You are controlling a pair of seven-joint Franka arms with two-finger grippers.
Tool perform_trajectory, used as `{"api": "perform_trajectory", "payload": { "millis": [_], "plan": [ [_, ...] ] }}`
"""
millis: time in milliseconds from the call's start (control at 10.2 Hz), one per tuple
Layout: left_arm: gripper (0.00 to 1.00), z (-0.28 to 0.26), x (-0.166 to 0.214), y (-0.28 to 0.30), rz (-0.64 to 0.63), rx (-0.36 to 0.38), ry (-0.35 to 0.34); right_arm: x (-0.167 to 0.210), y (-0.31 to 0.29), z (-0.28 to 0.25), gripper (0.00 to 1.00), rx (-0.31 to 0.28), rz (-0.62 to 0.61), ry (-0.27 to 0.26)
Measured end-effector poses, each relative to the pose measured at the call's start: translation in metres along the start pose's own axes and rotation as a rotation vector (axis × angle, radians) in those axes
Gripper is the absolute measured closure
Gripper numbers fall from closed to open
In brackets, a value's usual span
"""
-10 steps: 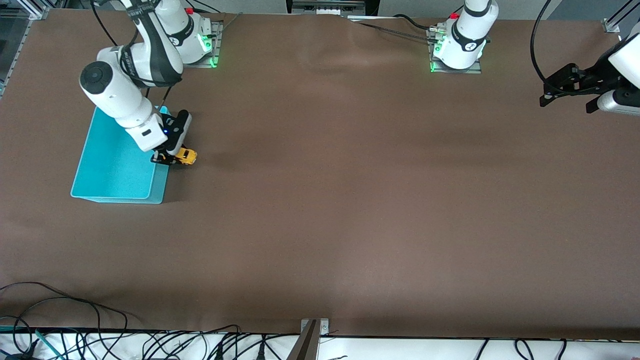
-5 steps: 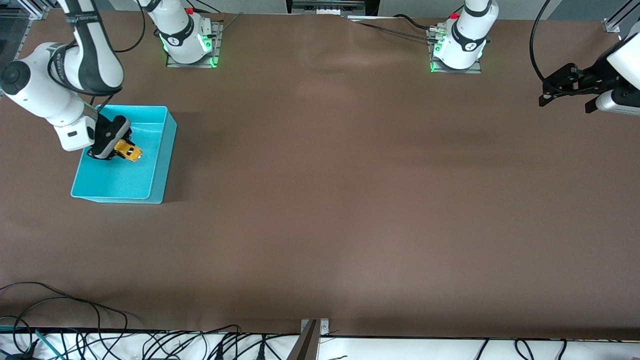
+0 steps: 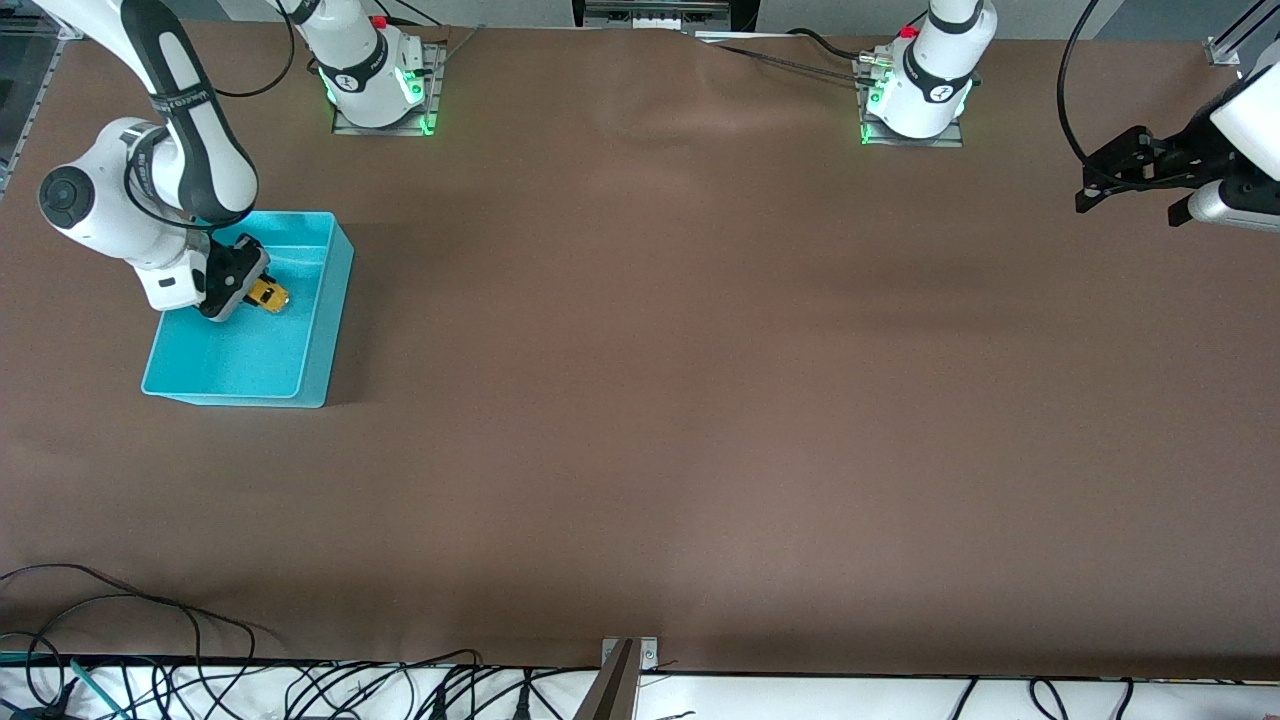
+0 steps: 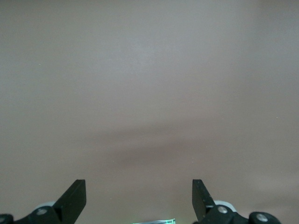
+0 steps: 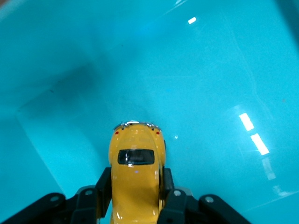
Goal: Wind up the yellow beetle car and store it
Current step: 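Lower the car into the bin and open the right gripper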
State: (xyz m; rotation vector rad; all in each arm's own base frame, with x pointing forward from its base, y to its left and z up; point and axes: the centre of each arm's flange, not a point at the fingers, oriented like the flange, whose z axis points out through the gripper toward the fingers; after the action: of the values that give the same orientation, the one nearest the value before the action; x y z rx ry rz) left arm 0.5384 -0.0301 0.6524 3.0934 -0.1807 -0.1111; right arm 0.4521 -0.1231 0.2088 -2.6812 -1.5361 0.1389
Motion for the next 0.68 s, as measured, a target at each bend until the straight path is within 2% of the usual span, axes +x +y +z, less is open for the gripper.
{"api": "perform_trajectory", "payload": {
  "millis": [488,683],
  "plan": [
    [0.0,0.0,0.0,0.0,0.001,0.0,0.0,-0.003,0.0,0.022,0.55,-0.009,0.003,-0.018],
    [0.0,0.0,0.0,0.0,0.0,0.0,0.0,-0.003,0.0,0.022,0.51,-0.008,0.005,-0.019]
  ]
}}
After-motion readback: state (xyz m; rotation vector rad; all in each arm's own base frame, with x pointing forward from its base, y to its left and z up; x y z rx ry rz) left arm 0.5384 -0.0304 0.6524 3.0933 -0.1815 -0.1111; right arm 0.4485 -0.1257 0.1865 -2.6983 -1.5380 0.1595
